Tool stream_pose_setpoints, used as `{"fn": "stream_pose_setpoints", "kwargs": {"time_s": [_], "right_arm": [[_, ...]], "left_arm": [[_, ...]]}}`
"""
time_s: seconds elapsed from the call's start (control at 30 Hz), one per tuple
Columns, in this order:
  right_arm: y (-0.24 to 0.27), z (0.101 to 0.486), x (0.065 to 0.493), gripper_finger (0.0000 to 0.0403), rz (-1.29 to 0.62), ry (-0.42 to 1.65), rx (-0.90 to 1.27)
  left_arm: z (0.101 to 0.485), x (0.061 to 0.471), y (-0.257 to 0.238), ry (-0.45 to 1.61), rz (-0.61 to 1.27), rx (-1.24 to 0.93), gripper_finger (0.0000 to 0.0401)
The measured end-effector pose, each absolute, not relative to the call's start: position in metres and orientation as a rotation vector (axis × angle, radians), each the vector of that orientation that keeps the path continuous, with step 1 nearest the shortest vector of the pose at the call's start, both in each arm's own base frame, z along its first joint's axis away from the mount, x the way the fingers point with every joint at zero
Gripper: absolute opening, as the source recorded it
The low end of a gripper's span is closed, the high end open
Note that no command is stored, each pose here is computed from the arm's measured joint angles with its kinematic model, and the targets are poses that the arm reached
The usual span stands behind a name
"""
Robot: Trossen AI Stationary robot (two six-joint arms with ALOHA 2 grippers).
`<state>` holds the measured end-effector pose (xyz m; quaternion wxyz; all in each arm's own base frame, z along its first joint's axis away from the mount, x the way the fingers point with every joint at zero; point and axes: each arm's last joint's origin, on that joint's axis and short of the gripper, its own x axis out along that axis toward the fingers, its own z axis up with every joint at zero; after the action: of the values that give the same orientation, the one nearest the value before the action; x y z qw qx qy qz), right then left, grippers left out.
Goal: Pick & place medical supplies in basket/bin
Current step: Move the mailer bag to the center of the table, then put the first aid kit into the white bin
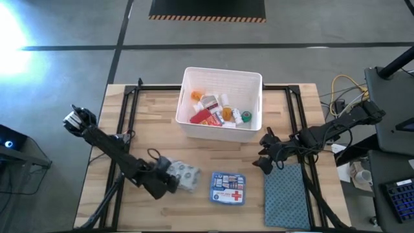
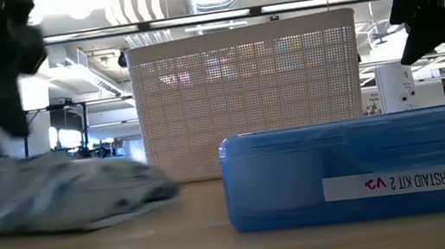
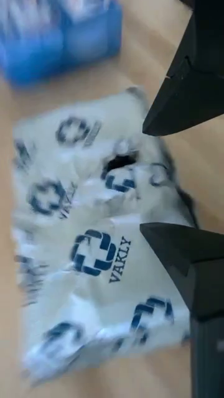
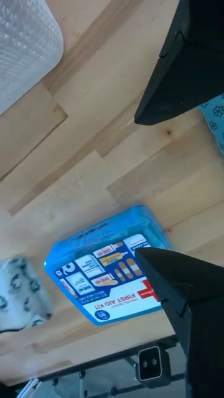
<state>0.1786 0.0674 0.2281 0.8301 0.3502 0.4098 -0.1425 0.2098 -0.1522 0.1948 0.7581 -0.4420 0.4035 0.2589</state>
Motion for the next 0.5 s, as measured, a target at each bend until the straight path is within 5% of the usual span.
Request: {"fn": "stream_pose_setpoints", "kwargs": {"time_s": [0.1, 0.2, 0.33, 0.5], "right_arm": [[0.067, 0.228, 0.179, 0.0328, -0.299, 0.87, 0.738], [0.068, 0.228, 0.179, 0.0328, -0.291, 0.871, 0.741], [0.066, 0.23, 0.182, 0.0328, -0.258, 0.873, 0.804], [0.06, 0.226, 0.188, 0.0328, -0.281, 0.908, 0.886]], "left_arm": [[0.22, 0.216, -0.155, 0.861, 0.504, -0.848, 0.0221], [0.232, 0.207, -0.151, 0.951, 0.643, -0.789, 0.0221], [0.237, 0.196, -0.147, 1.029, 0.857, -0.962, 0.0221], [0.217, 0.204, -0.158, 1.06, 0.775, -1.213, 0.0221]]}}
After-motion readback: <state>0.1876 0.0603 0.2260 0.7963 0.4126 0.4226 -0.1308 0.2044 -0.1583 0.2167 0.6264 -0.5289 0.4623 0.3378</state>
